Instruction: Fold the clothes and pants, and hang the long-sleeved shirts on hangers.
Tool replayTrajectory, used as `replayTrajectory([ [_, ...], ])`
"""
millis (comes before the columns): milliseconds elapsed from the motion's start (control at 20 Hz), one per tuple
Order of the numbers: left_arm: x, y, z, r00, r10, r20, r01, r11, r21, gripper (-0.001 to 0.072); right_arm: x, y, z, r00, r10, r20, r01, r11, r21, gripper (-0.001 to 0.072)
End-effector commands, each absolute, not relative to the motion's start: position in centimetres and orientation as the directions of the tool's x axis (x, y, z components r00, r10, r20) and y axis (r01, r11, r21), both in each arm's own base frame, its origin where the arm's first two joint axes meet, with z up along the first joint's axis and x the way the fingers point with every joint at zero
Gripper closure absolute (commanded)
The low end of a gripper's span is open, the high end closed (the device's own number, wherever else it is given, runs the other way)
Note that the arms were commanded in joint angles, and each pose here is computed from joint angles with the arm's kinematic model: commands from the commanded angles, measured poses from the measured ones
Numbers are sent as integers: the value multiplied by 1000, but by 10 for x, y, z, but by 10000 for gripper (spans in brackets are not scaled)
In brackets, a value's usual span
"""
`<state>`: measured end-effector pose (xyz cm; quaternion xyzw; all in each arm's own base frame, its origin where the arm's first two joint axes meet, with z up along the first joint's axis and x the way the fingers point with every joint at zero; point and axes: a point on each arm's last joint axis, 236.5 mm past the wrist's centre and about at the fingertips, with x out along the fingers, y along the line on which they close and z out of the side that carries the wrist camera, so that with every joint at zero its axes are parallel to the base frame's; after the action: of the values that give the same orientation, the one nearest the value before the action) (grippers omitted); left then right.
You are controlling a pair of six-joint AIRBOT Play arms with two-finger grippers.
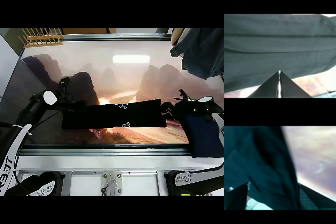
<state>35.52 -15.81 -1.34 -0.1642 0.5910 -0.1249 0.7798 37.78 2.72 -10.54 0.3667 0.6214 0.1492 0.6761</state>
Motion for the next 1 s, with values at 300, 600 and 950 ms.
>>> replayTrajectory([
  [300,357,-195,-21,260,-468,-845,-43,868,-494,701,380,63,-109,148,685,-713,207,683,700,701],
  [600,371,-250,-54,162,-502,-850,30,863,-504,701,370,25,-46,86,537,-839,123,830,544,701],
  [950,396,-350,-76,92,-539,-837,190,835,-516,701,374,32,62,88,437,-895,20,898,440,702],
])
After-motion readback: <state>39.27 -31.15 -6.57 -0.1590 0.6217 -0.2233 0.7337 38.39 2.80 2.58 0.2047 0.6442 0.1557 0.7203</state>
